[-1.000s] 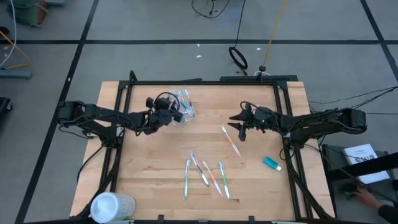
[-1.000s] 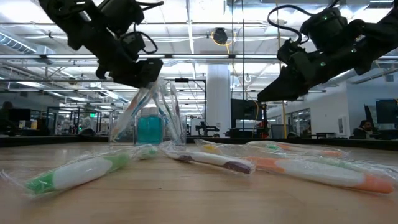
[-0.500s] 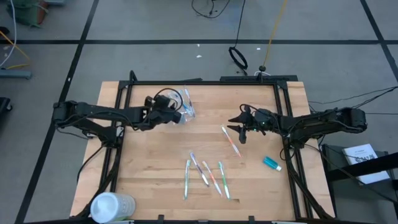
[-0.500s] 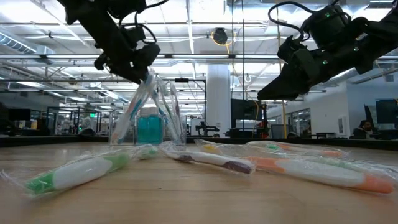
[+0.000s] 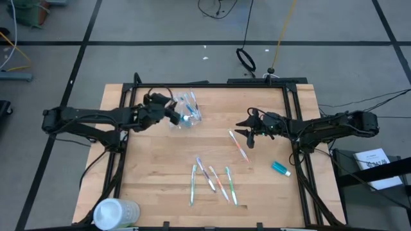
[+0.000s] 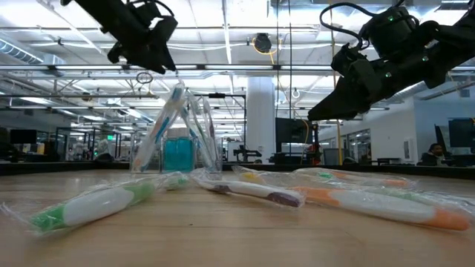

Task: Pick & Place toothbrushing station
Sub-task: Put the orange toothbrush into the transparent organizer

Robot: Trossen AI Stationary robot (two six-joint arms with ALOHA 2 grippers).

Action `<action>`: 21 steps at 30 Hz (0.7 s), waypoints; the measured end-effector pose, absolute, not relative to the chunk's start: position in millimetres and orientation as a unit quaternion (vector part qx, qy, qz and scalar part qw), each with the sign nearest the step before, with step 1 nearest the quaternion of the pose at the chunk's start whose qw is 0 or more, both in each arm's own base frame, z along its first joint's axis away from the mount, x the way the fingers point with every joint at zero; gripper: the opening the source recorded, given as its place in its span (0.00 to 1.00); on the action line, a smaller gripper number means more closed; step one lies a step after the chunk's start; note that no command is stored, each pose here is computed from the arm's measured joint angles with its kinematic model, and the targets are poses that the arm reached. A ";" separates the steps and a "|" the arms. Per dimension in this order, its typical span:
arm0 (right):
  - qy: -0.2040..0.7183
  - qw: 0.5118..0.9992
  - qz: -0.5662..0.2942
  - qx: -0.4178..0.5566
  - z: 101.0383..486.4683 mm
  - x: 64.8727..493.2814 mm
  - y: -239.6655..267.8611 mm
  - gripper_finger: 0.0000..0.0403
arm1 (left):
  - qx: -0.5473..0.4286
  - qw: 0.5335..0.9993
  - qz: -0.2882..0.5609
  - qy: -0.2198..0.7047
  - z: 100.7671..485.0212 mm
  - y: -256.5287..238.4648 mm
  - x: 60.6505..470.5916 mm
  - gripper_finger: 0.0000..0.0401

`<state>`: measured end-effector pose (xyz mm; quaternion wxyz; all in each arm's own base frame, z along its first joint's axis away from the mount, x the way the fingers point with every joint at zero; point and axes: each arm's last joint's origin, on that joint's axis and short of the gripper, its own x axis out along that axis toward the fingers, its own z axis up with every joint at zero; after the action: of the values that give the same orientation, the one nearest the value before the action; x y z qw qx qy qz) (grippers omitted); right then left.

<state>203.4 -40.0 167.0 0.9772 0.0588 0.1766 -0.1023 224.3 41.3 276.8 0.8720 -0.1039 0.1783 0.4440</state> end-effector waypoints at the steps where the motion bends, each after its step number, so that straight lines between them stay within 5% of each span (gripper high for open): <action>1: 0.176 0.977 -0.102 0.060 167.0 203.4 -40.0 0.32 | -0.104 0.876 0.437 0.177 279.2 40.8 222.5 0.41; 21: 0.093 0.987 -0.114 0.071 183.5 208.3 -42.5 0.32 | -0.077 0.894 0.401 0.186 285.7 39.0 218.0 0.41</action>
<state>208.3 -42.5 183.5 0.9866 0.0706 0.0931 -0.1142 218.0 39.0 285.7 0.8937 -0.0770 0.1865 0.4008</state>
